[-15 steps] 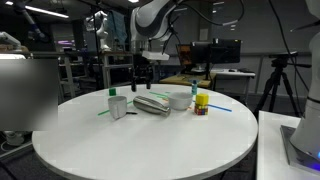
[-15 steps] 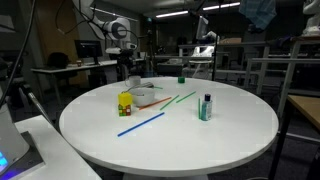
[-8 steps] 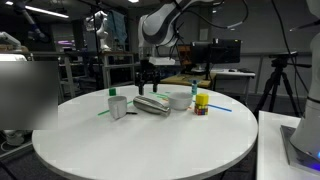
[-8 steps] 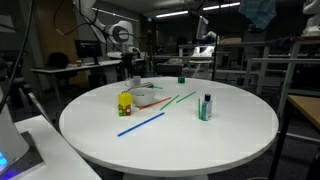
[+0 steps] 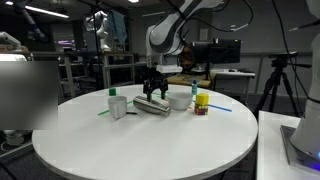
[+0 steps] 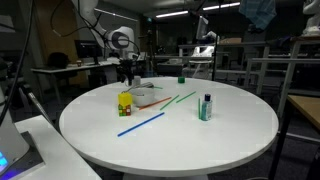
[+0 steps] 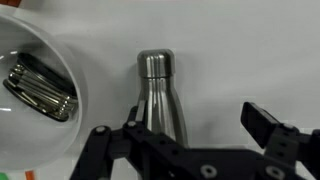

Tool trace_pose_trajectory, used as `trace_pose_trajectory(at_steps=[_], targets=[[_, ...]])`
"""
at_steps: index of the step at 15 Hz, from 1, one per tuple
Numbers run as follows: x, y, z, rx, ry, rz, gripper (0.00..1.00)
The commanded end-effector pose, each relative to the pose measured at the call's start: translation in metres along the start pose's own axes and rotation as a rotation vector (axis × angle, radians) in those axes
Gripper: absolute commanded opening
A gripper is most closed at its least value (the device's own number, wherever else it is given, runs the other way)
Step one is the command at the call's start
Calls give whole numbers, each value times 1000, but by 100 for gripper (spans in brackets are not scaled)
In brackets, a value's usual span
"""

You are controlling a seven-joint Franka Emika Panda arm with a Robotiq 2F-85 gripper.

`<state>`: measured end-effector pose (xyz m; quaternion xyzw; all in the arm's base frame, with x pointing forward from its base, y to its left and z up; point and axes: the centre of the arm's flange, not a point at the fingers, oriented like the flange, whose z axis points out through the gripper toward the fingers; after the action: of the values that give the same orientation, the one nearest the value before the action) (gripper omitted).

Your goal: Put the silver bottle upright

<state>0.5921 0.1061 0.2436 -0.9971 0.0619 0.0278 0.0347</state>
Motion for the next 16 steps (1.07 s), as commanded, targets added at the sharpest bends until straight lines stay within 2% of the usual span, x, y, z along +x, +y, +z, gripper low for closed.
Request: trace_pose_trajectory(at_steps=[1, 10, 16], targets=[[-23, 6, 3, 10, -9, 44, 100], [-38, 13, 20, -13, -59, 53, 100], [-34, 15, 29, -20, -36, 44, 100]])
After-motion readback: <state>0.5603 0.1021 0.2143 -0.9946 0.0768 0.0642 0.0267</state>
